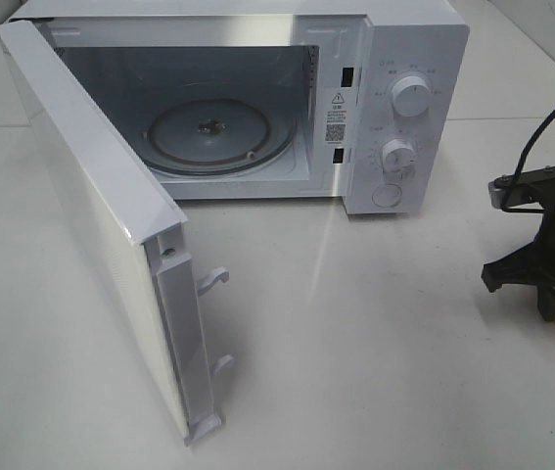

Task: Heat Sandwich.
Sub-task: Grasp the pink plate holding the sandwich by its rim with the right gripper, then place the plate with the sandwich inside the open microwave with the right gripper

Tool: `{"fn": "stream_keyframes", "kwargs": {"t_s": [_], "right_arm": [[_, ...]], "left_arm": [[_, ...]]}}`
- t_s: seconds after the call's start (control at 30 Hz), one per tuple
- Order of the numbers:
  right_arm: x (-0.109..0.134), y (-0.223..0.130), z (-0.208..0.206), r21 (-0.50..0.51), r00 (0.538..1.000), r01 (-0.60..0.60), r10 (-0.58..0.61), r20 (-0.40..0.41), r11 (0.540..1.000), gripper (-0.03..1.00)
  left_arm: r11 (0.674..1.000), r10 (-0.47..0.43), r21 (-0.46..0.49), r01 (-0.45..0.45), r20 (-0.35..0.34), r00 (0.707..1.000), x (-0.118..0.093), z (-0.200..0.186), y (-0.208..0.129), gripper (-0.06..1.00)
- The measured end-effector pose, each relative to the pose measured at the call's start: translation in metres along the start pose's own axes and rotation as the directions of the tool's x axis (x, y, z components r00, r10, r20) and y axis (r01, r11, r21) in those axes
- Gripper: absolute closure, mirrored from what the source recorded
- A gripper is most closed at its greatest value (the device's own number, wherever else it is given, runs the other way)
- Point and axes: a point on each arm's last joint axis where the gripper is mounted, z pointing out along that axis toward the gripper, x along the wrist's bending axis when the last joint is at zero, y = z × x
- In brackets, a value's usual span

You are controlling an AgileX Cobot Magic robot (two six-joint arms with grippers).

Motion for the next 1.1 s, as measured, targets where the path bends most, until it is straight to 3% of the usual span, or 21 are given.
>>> {"fn": "stream_keyframes", "kwargs": {"t_s": [0.43,0.83,1.1], "right_arm": [[-0.002,-0.001,-0.001,0.024,1.0,0.013,-0.014,0.019,1.0,0.92],[0.005,-0.008,-0.005,0.099,0.99,0.083,-0.093,0.107,0.992,0.93],[0.01,-0.011,-0.029,0.056,0.987,0.09,-0.096,0.13,0.994,0.93]], "left_arm": [[1.0,0.0,0.0,0.0,0.0,1.0,0.0,0.0,0.0,-0.05],[1.0,0.0,0.0,0.0,0.0,1.0,0.0,0.0,0.0,-0.05],[1.0,0.0,0.0,0.0,0.0,1.0,0.0,0.0,0.0,-0.05]]}}
